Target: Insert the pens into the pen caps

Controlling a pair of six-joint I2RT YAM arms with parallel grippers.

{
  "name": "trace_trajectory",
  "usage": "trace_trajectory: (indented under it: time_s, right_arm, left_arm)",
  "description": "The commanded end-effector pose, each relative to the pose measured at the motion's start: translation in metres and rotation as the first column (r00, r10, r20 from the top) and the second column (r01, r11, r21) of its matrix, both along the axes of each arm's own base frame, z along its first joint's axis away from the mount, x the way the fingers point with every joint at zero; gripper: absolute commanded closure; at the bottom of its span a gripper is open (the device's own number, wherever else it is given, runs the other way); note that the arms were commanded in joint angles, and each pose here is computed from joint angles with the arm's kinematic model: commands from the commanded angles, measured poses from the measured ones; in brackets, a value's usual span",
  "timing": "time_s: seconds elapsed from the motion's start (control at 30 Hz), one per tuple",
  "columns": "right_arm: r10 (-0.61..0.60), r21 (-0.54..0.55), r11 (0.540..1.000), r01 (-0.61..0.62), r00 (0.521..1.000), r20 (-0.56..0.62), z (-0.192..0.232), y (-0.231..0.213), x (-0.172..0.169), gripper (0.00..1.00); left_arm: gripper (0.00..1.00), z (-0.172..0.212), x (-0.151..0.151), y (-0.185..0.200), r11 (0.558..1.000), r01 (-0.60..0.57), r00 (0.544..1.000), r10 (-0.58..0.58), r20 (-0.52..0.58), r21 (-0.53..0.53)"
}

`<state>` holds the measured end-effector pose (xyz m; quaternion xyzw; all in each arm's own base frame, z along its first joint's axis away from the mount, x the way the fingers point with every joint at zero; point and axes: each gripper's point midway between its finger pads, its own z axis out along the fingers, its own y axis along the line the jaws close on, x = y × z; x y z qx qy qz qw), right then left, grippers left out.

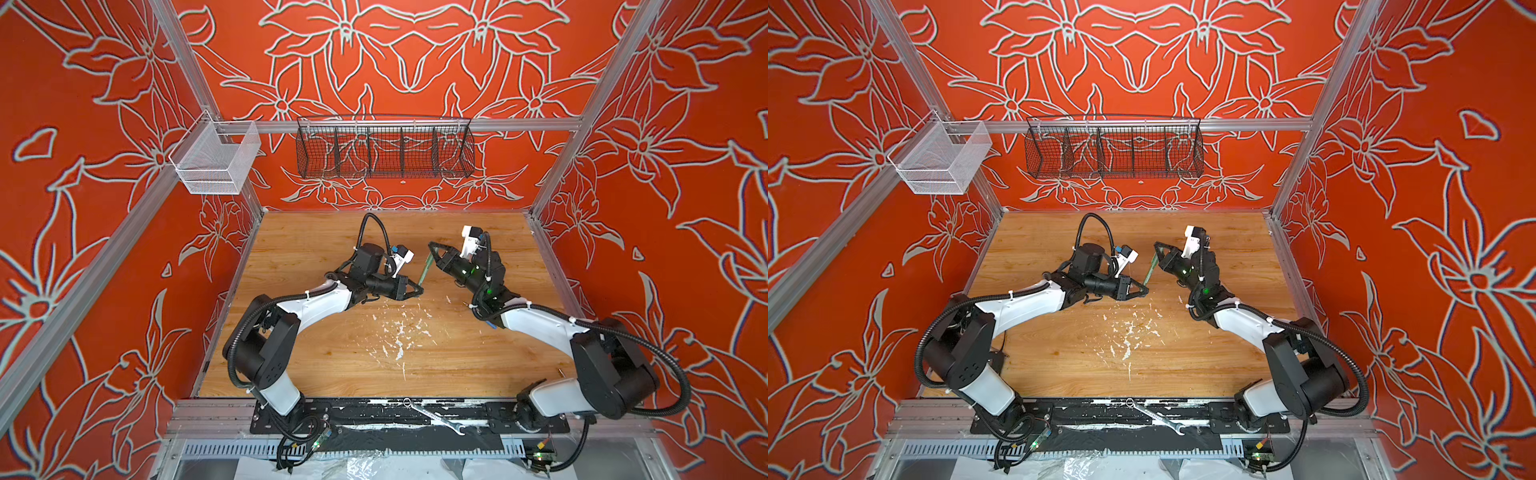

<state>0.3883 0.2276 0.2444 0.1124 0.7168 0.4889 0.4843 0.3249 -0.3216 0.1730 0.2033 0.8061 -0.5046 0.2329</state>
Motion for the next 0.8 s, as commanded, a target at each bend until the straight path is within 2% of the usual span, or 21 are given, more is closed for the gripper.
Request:
trace_trajectory:
  time_s: [0.0,0.23,0.47,0.63,0.77]
  right_arm:
    - [0.382,0.007,0.922,-0.387,0.908,-0.172,-0.046,0.072,-0.079,1.00]
    - [0.375,-0.042,0.920,-0.389,0.909,-0.183,-0.048,0.075,-0.082,1.00]
    - [0.346,-0.094,0.925,-0.368,0.918,-0.192,-0.050,0.075,-0.085,1.00]
    - [0.286,-0.142,0.939,-0.313,0.941,-0.183,-0.038,0.064,-0.076,1.00]
    - [0.236,-0.199,0.943,-0.267,0.957,-0.168,-0.025,0.051,-0.063,1.00]
  left_arm:
    - [1.00,0.098,0.103,0.033,0.927,-0.309,0.901,0.357,0.246,-0.214]
    - [1.00,0.119,0.115,0.033,0.918,-0.322,0.890,0.378,0.257,-0.232]
    - [1.00,0.134,0.117,0.028,0.919,-0.287,0.899,0.356,0.256,-0.269]
    - [1.00,0.106,0.101,0.025,0.947,-0.257,0.937,0.293,0.189,-0.192]
    - [1.00,0.075,0.068,0.032,0.961,-0.252,0.952,0.268,0.146,-0.118]
